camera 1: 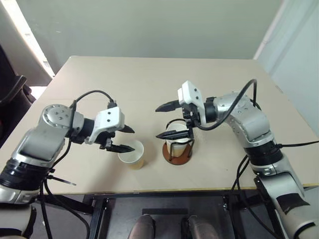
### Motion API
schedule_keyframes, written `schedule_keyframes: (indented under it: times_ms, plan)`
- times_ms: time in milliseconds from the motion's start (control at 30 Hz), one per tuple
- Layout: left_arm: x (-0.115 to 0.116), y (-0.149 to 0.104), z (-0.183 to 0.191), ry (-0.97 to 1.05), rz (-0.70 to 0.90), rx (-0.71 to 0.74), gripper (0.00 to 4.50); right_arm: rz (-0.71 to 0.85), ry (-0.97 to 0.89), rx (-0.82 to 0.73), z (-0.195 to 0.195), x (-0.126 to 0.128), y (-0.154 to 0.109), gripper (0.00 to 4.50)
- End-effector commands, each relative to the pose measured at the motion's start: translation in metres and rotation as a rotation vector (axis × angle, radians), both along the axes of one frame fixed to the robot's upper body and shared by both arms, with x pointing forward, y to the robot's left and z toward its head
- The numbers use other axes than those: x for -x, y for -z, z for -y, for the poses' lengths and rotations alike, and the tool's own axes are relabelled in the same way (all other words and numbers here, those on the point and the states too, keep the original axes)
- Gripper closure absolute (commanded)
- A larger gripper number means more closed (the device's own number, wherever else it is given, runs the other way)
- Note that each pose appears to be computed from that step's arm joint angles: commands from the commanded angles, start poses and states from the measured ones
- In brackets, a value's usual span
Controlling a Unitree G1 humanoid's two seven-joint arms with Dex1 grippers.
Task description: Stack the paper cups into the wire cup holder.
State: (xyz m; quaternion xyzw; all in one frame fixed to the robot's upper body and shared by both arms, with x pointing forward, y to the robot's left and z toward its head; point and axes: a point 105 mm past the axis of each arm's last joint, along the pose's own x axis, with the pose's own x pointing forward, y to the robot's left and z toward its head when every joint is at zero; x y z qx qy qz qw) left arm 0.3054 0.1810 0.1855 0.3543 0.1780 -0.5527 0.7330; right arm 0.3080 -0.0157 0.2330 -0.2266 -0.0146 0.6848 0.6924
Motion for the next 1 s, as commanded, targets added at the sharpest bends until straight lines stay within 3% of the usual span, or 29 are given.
schedule_keyframes:
  times_ms: [33, 167, 267, 533, 767, 1000]
  plan:
    - [-0.002, -0.004, 0.000, 0.021, 0.033, -0.046, 1.13, 0.059, 0.004, -0.022, 0.002, 0.005, -0.015, 0.03]
    - [0.001, 0.001, 0.001, 0.048, -0.003, -0.057, 1.13, 0.065, 0.017, -0.021, 0.006, 0.004, -0.017, 0.03]
    - [0.002, 0.004, 0.001, 0.054, -0.010, -0.065, 1.73, 0.055, 0.003, -0.005, 0.010, 0.008, -0.015, 0.00]
    - [-0.001, 0.002, 0.000, 0.055, 0.001, -0.062, 4.46, 0.045, -0.011, 0.016, 0.015, 0.013, -0.013, 0.00]
    - [-0.006, -0.016, -0.004, 0.070, 0.033, -0.026, 4.46, 0.003, -0.060, 0.107, 0.039, 0.028, -0.008, 0.00]
    - [-0.014, -0.080, 0.004, 0.155, 0.183, 0.076, 4.46, -0.042, -0.020, 0.172, 0.092, 0.040, -0.015, 0.00]
